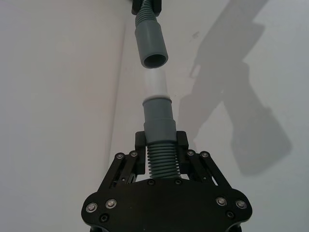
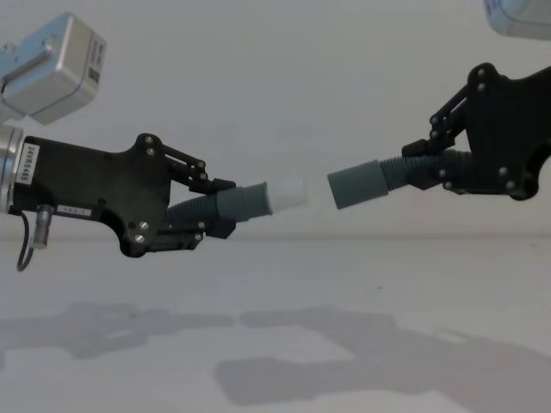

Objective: Use both hands to pick up one end of the pipe from the table, align the ends, and insert them.

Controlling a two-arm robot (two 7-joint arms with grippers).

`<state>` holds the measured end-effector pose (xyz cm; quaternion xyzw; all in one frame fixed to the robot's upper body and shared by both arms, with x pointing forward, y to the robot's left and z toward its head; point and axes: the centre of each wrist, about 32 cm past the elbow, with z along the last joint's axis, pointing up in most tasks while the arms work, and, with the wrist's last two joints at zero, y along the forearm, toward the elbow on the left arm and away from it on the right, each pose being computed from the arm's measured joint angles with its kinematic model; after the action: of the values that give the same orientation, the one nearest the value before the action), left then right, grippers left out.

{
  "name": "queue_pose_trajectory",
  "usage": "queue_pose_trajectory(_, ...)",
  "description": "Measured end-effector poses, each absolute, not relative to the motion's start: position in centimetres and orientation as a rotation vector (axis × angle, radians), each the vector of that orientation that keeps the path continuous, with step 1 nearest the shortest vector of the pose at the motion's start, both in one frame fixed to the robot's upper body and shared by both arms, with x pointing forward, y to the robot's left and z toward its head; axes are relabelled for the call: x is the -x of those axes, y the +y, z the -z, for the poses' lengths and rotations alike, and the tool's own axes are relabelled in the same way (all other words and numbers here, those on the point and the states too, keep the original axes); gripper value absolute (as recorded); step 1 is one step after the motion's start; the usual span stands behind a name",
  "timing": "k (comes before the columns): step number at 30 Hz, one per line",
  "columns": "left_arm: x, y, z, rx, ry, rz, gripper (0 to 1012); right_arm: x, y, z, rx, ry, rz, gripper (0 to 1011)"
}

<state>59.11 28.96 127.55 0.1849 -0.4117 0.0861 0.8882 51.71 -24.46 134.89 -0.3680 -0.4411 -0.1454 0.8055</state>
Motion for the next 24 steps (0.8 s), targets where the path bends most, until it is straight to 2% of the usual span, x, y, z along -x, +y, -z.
queue_pose_trajectory(24, -59.1, 29.0, -127.6, -0.384, -0.855, -0.179, 332, -51.6, -23.1, -134.8, 0.77, -0.905, 0.317, 172)
